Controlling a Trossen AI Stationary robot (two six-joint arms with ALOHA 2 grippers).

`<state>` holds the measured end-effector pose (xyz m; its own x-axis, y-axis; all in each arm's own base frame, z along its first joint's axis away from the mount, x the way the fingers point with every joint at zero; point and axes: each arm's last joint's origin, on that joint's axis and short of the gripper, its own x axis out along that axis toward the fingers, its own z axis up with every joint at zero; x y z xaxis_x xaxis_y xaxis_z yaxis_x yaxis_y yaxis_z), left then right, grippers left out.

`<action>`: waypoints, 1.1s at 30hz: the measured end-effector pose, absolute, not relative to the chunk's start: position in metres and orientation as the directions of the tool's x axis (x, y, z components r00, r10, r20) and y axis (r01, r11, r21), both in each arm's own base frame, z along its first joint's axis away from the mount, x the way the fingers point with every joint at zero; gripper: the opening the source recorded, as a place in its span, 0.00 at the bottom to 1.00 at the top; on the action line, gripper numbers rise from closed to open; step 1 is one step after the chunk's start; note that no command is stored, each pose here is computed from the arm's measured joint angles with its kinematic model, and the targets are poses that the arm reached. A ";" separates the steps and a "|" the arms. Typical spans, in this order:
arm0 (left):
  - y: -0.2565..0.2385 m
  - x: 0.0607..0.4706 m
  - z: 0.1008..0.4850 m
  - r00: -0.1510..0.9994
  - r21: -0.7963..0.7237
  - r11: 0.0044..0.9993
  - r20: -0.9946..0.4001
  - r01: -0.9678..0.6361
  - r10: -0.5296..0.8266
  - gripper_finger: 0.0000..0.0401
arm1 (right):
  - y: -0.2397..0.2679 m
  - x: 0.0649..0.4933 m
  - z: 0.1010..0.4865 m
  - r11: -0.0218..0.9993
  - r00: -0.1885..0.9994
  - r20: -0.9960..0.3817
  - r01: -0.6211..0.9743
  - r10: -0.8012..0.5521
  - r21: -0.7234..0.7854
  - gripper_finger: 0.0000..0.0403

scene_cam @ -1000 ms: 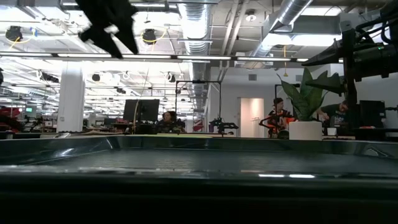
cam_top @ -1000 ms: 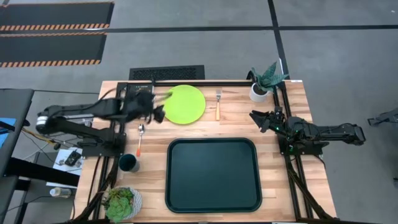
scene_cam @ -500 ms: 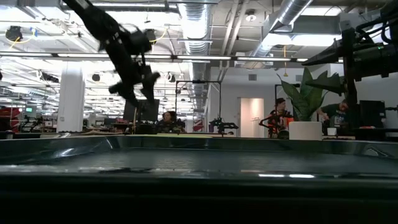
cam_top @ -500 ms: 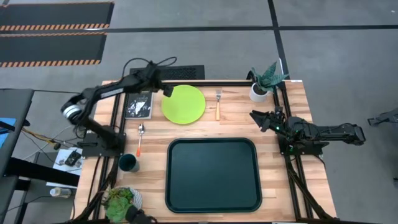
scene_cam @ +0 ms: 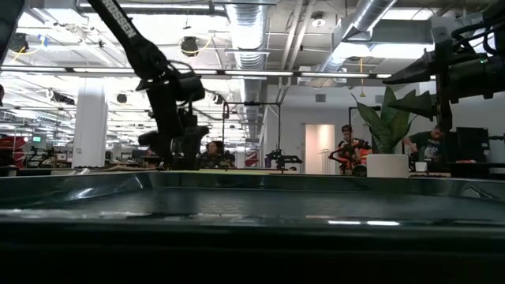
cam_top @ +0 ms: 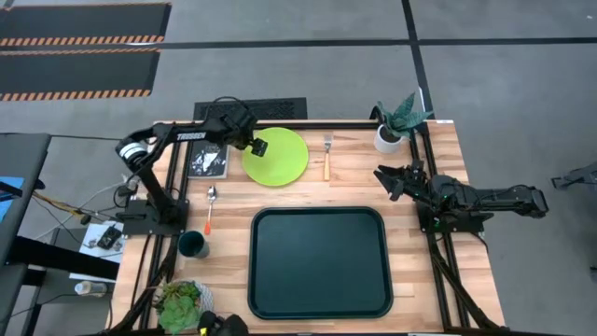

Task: Pick and place plate/cup/fork/spoon on tray
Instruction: Put the light green plate on the bottom right of the black serving tray

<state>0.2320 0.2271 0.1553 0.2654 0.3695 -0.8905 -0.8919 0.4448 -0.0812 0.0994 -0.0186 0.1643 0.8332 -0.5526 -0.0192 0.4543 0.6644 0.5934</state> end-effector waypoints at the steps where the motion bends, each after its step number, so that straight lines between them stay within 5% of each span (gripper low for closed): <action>1: 0.228 0.231 0.153 0.274 -0.101 0.441 -0.896 -0.892 0.349 0.76 | -0.019 0.099 0.164 0.666 0.831 -0.019 0.459 -0.556 0.587 0.68; 18: 0.245 0.221 0.141 0.418 -0.294 0.452 -0.886 -0.842 0.203 0.74 | -0.020 0.099 0.166 0.650 0.813 -0.006 0.470 -0.583 0.597 0.68; 24: 0.249 0.224 0.126 0.391 -0.290 0.422 -0.903 -0.859 0.176 0.59 | -0.020 0.099 0.166 0.648 0.812 -0.005 0.470 -0.584 0.599 0.68; 33: 0.250 0.225 0.124 0.385 -0.285 0.411 -0.904 -0.866 0.184 0.23 | -0.021 0.098 0.166 0.627 0.785 -0.004 0.498 -0.619 0.599 0.68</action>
<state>0.2245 0.2498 0.1238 0.3848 0.1843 -0.9044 -0.8660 0.4112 -0.2846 0.0980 -0.0206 0.1658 0.7855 -0.6189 -0.0045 0.4978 0.6274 0.5988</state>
